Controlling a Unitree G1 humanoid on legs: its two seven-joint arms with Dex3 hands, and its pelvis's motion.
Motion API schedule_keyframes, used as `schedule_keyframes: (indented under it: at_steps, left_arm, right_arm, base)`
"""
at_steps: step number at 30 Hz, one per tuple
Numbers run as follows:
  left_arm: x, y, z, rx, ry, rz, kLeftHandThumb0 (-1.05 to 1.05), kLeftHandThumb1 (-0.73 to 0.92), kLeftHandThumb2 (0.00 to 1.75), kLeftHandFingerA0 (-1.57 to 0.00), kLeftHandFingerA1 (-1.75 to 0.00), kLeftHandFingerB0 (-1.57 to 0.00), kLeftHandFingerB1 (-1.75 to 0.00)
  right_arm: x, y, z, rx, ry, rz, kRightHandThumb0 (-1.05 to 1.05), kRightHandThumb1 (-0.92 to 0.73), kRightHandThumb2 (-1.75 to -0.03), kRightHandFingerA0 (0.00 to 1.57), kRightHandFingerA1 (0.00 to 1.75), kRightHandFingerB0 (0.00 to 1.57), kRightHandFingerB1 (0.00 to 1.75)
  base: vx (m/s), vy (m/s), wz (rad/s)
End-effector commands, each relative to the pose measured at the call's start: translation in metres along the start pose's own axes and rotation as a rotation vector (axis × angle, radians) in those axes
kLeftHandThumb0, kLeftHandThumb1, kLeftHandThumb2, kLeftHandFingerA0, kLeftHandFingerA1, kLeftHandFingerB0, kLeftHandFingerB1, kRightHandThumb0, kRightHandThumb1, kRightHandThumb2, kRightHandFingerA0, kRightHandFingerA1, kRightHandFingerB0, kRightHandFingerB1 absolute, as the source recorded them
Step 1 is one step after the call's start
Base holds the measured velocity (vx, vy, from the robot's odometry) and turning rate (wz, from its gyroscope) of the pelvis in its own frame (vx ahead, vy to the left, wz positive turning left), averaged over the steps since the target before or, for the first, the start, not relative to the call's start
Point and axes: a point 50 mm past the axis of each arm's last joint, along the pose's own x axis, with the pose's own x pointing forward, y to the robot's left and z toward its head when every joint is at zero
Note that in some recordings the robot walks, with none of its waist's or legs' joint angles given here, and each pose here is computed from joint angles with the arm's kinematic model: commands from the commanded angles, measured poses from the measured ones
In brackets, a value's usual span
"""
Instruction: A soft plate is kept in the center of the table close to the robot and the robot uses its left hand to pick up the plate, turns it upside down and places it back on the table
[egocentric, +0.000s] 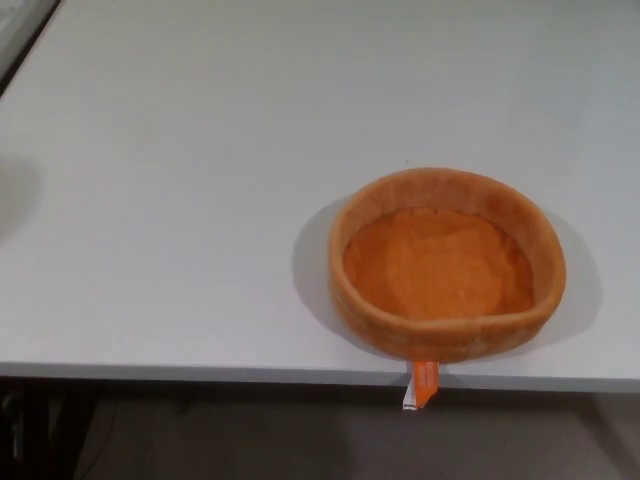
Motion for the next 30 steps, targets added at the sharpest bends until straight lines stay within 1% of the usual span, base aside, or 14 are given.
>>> schedule_keyframes:
  at_steps: [1, 8, 9, 10, 15, 16, 20, 21, 23, 24, 25, 27, 29, 30]
  left_arm:
    - [-0.044, -0.003, 0.043, -0.035, -0.559, -0.039, -0.80, 0.85, 0.66, -0.29, -0.39, -0.28, -0.32]
    - [-0.047, -0.004, 0.042, -0.034, -0.562, -0.034, -0.83, 0.86, 0.66, -0.29, -0.39, -0.29, -0.33]
    - [-0.047, -0.003, 0.042, -0.033, -0.563, -0.035, -0.82, 0.86, 0.66, -0.29, -0.39, -0.28, -0.33]
    - [-0.047, -0.003, 0.042, -0.035, -0.564, -0.035, -0.82, 0.85, 0.66, -0.29, -0.39, -0.29, -0.32]
    - [-0.047, -0.003, 0.043, -0.039, -0.582, -0.033, -0.82, 0.86, 0.66, -0.28, -0.40, -0.28, -0.32]
    - [-0.048, -0.002, 0.043, -0.051, -0.586, -0.028, -0.82, 0.84, 0.66, -0.29, -0.39, -0.29, -0.32]
    - [-0.050, -0.002, 0.046, -0.086, -0.609, -0.002, -0.81, 0.84, 0.66, -0.28, -0.41, -0.29, -0.32]
    - [-0.053, 0.000, 0.048, -0.092, -0.622, 0.011, -0.78, 0.65, 1.06, -0.20, -0.51, -0.17, -0.45]
    - [-0.057, 0.003, 0.051, -0.110, -0.640, 0.034, -0.79, 0.65, 1.06, -0.21, -0.52, -0.18, -0.45]
    - [-0.058, 0.005, 0.052, -0.123, -0.646, 0.042, -0.82, 0.84, 0.66, -0.26, -0.41, -0.28, -0.31]
    - [-0.060, 0.006, 0.053, -0.128, -0.653, 0.050, -0.79, 0.65, 1.06, -0.20, -0.51, -0.18, -0.45]
    - [-0.064, 0.012, 0.060, -0.140, -0.703, 0.084, -0.81, 0.66, 1.08, -0.23, -0.53, -0.19, -0.45]
    - [-0.066, 0.016, 0.062, -0.129, -0.730, 0.107, -0.84, 0.87, 0.67, -0.29, -0.43, -0.30, -0.33]
    - [-0.066, 0.019, 0.063, -0.126, -0.743, 0.126, -0.86, 0.87, 0.67, -0.32, -0.43, -0.32, -0.33]
  right_arm:
    - [-0.049, -0.032, 0.034, -0.060, -0.451, 0.067, -0.70, -0.77, -0.64, 0.61, 0.38, 0.36, 0.33]
    - [-0.054, -0.031, 0.033, -0.060, -0.460, 0.068, -0.71, -0.77, -0.65, 0.60, 0.39, 0.38, 0.35]
    - [-0.053, -0.031, 0.032, -0.056, -0.459, 0.069, -0.69, -0.62, -0.96, 0.52, 0.54, 0.32, 0.49]
    - [-0.052, -0.032, 0.030, -0.056, -0.454, 0.067, -0.68, -0.63, -0.96, 0.53, 0.55, 0.31, 0.48]
    - [-0.048, -0.033, 0.029, -0.057, -0.467, 0.061, -0.65, -0.63, -0.95, 0.53, 0.55, 0.31, 0.48]
    - [-0.049, -0.033, 0.030, -0.047, -0.473, 0.068, -0.63, -0.76, -0.65, 0.61, 0.39, 0.38, 0.35]
    - [-0.055, -0.031, 0.036, -0.076, -0.487, 0.067, -0.66, -0.77, -0.64, 0.61, 0.39, 0.37, 0.34]
    - [-0.056, -0.031, 0.036, -0.063, -0.495, 0.076, -0.68, -0.77, -0.64, 0.60, 0.40, 0.37, 0.34]
    - [-0.056, -0.031, 0.036, -0.057, -0.492, 0.079, -0.69, -0.77, -0.64, 0.60, 0.39, 0.38, 0.34]
    - [-0.057, -0.031, 0.035, -0.063, -0.492, 0.077, -0.70, -0.77, -0.64, 0.60, 0.39, 0.38, 0.34]
    - [-0.057, -0.032, 0.035, -0.064, -0.492, 0.077, -0.67, -0.77, -0.64, 0.60, 0.38, 0.37, 0.35]
    - [-0.053, -0.033, 0.032, -0.049, -0.482, 0.079, -0.67, -0.77, -0.65, 0.61, 0.38, 0.37, 0.34]
    - [-0.053, -0.033, 0.030, -0.035, -0.487, 0.086, -0.67, -0.62, -0.95, 0.52, 0.54, 0.32, 0.49]
    - [-0.052, -0.033, 0.029, -0.035, -0.482, 0.085, -0.67, -0.62, -0.95, 0.53, 0.54, 0.32, 0.48]
  base:
    - [0.00, 0.000, 0.00]
    - [0.00, 0.000, 0.00]
    - [0.00, 0.000, 0.00]
    - [0.00, 0.000, 0.00]
    - [0.00, 0.000, 0.00]
    - [0.00, 0.000, 0.00]
    - [0.00, 0.000, 0.00]
    - [0.00, 0.000, 0.00]
    - [0.00, 0.000, 0.00]
    - [0.00, 0.000, 0.00]
    - [0.00, 0.000, 0.00]
    - [0.00, 0.000, 0.00]
    - [0.00, 0.000, 0.00]
    - [0.00, 0.000, 0.00]
